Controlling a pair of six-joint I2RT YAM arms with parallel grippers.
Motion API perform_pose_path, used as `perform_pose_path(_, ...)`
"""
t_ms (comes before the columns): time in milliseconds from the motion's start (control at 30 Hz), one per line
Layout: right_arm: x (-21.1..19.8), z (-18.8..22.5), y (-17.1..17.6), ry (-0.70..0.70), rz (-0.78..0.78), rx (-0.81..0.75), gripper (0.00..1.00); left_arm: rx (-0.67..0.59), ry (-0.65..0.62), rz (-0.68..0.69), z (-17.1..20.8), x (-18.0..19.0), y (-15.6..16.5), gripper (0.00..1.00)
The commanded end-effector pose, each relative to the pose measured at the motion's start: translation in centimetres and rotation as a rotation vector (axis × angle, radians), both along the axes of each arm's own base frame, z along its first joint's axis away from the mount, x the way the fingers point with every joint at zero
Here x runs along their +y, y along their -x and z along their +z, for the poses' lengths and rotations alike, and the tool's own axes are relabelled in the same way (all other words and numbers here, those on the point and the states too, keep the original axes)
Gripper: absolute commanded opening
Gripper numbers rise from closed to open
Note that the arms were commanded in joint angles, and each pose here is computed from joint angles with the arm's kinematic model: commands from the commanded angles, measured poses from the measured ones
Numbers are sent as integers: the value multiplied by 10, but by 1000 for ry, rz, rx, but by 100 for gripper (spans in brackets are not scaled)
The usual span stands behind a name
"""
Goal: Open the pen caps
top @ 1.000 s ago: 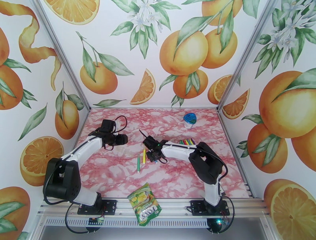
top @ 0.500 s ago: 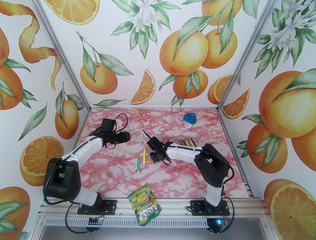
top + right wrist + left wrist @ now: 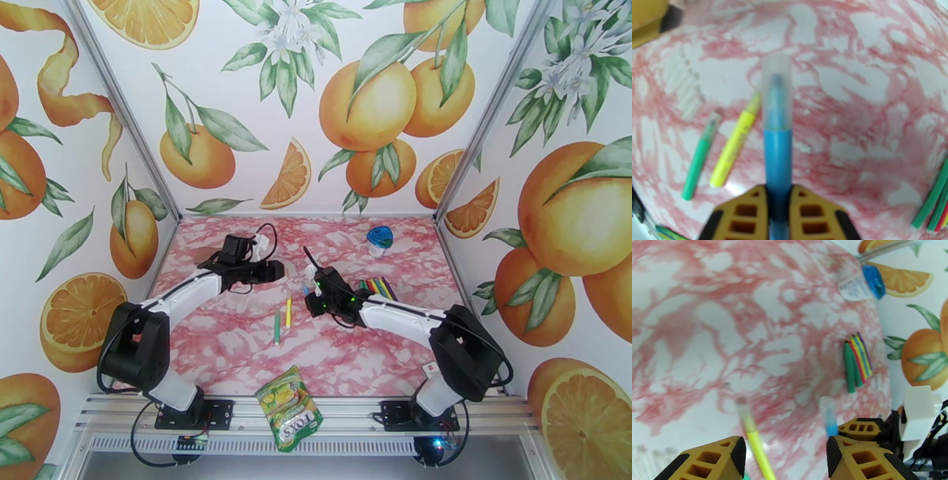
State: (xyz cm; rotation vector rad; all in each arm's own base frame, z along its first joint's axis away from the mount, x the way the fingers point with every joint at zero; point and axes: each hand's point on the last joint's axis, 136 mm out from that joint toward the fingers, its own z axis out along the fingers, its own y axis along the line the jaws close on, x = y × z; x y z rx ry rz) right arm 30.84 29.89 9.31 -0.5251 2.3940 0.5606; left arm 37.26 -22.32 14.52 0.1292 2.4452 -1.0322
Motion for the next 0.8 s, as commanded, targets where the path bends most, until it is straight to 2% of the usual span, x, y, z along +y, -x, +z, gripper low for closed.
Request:
perform_pose_path(0,13,27,-4,-102,36,-74,10,-61,106,-44,29,-21,-11,58)
perform_pose_path(500,24,52,-5,-188,69,-130,10,-47,142,-110,30,-46,-3,55)
perform_pose_path(767,24,56,-5,-196,70,-142,10,-40,152,-140,30,-57,-1,47)
